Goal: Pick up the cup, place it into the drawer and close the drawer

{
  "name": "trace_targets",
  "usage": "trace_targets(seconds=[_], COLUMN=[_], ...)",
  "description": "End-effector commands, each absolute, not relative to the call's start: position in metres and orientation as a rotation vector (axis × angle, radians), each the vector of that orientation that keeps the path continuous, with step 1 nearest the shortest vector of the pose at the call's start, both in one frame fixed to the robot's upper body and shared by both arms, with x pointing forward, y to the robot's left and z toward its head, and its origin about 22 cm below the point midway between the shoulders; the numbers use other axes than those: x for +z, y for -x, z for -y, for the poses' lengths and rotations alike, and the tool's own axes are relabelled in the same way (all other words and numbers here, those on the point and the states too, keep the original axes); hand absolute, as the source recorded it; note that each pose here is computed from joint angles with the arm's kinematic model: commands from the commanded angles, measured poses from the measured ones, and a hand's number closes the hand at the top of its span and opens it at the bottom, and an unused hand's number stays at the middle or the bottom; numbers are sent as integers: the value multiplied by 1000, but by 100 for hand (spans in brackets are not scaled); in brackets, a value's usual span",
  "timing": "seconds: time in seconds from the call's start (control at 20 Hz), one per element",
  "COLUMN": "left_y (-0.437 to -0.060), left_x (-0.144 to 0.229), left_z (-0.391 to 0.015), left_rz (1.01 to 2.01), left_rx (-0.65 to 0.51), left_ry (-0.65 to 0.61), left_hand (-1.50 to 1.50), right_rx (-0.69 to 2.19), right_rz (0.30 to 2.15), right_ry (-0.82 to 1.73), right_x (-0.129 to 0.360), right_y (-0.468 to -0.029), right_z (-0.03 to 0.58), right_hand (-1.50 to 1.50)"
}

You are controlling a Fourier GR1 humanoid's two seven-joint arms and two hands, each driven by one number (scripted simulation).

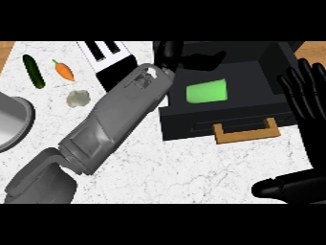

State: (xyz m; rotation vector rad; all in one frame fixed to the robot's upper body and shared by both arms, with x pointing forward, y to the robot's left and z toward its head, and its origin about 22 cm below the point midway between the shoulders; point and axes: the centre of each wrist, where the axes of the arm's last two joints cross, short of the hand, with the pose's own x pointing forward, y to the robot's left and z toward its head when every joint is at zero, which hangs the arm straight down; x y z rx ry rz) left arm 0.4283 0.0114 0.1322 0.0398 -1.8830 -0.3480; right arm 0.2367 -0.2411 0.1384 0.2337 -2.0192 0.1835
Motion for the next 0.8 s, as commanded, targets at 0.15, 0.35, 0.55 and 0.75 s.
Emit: trace_targets(seconds=[0.15,0.35,0.55,0.75], left_y=[-427,-419,-420,-423], left_x=[145,151,146,163], left_z=[-5,4,-3,-13], left_rz=[1906,1954,1987,1960], left_rx=[-271,-196,-140,-114], left_ry=[77,165,298,326], left_hand=[-150,-150,-150,-150], right_rx=[177,148,150,214], right_rz=[2037,2000,1988,2001], right_ry=[-297,-356,-339,-304], right_x=[153,137,139,138], right_y=[-237,-236,-228,-215], right_z=[240,238,259,267], right_hand=[-150,-150,-150,150])
